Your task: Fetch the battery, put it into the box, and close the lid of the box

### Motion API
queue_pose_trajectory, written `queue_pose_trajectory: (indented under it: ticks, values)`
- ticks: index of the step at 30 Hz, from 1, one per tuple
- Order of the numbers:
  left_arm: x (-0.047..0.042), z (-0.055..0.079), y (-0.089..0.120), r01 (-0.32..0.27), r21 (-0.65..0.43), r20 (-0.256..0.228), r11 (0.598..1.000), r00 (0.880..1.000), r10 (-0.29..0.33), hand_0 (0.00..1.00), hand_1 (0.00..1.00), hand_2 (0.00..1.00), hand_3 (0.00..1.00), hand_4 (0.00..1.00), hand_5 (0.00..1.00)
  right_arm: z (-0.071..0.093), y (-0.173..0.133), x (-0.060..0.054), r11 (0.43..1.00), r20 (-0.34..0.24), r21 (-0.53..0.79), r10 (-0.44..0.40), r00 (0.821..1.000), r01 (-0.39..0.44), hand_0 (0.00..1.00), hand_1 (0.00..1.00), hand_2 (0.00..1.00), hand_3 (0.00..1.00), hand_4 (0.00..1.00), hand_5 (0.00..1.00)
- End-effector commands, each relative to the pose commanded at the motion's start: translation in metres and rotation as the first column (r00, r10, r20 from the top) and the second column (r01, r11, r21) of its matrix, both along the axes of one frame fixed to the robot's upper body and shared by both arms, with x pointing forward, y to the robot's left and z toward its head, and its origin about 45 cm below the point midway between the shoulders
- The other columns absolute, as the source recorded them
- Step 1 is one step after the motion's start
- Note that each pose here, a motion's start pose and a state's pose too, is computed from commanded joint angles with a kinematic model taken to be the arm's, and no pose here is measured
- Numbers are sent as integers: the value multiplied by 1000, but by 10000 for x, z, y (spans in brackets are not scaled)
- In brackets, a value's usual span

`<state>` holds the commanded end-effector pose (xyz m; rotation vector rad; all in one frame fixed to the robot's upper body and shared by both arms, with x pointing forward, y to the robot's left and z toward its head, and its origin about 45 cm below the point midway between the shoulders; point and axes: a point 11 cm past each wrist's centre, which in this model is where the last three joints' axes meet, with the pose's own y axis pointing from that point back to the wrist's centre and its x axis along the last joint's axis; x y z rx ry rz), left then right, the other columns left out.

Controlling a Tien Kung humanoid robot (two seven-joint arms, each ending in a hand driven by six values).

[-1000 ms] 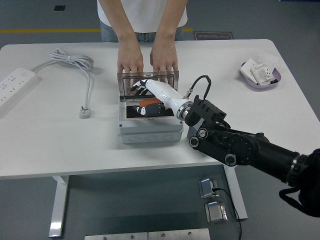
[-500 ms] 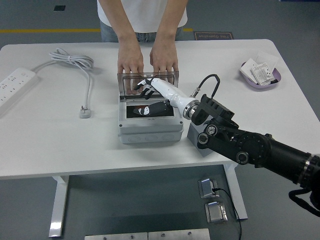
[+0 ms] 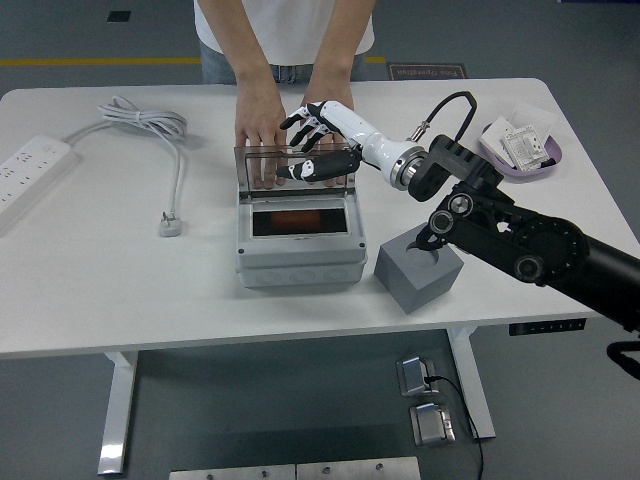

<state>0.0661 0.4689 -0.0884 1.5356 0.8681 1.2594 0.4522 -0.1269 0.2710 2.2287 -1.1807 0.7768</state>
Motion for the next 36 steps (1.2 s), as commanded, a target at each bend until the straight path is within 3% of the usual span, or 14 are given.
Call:
queue_pose_trajectory:
  ticks: [7, 14, 23, 36]
  values:
    - [39, 13, 13, 10, 5, -2, 1000, 1000, -10, 730, 750, 731, 693, 574, 477, -21, -103, 240, 998, -25, -34, -56, 998, 55, 786, 582, 611, 700, 893, 301]
    - [62, 11, -1, 19, 4, -3, 1000, 1000, -19, 730, 750, 731, 692, 570, 477, -148, -296, 341, 993, -48, -50, -112, 992, 110, 793, 582, 618, 697, 896, 304]
    - [44, 5, -8, 23, 3, -7, 1000, 1000, -23, 730, 750, 731, 691, 569, 476, -241, -315, 241, 994, -52, -59, -91, 995, 88, 795, 582, 632, 697, 898, 307]
    - [16, 2, 0, 15, -1, 6, 1000, 1000, -15, 730, 751, 731, 691, 570, 480, -239, -322, -18, 996, -41, -85, -24, 999, 21, 751, 574, 634, 690, 905, 346]
